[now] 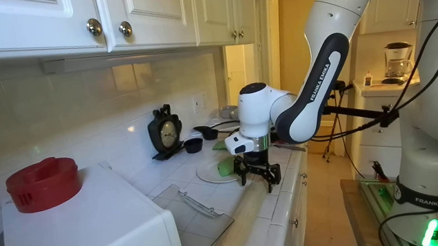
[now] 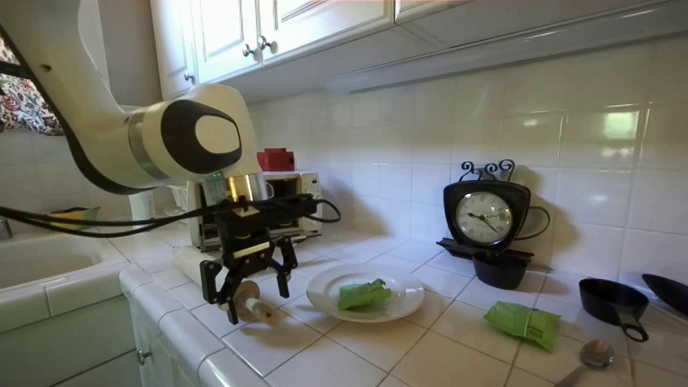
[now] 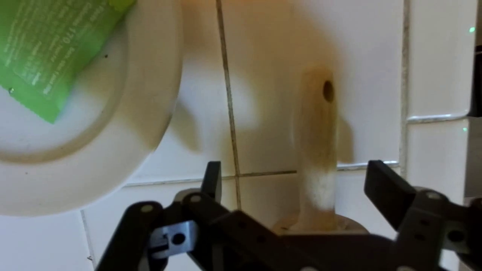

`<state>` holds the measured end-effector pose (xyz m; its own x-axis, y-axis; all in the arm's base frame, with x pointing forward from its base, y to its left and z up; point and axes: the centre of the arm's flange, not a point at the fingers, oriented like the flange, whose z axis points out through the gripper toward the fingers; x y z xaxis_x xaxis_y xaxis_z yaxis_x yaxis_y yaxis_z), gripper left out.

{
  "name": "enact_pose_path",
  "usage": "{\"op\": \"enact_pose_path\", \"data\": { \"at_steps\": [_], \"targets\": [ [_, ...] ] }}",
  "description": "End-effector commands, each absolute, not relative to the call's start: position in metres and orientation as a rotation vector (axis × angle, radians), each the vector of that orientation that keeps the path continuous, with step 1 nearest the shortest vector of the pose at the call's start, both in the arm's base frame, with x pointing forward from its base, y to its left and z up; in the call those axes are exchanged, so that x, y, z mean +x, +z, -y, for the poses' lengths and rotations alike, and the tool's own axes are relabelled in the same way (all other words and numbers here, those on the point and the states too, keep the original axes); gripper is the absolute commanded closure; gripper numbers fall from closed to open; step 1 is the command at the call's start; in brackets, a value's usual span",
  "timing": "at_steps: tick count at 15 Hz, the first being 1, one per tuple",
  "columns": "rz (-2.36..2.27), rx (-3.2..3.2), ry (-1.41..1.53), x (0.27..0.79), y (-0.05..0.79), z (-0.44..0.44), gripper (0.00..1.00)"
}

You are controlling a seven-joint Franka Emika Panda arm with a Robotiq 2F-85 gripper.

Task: Move the rolling pin to the right

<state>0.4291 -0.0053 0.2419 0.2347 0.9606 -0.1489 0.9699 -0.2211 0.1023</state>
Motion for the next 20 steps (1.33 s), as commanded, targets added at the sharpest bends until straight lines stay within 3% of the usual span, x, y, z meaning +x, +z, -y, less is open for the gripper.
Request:
{"op": "enact_pose_path", "data": {
  "at_steps": [1, 4, 6, 10, 18, 20],
  "targets": [
    [-1.806, 2.370, -0.076, 0.418, 0.235, 0.005, 0.02],
    [-1.775, 2.399, -0.089, 0.411, 0.233, 0.012, 0.03],
    [-1.749, 2.420, -0.094, 0.409, 0.232, 0.019, 0.08],
    [-1.701, 2.446, -0.101, 0.415, 0.237, 0.036, 0.41],
    [-1.699, 2.429, -0.114, 0.421, 0.242, 0.035, 0.96],
    [-1.697, 2.432, -0.120, 0.420, 0.242, 0.035, 1.00]
  ]
}}
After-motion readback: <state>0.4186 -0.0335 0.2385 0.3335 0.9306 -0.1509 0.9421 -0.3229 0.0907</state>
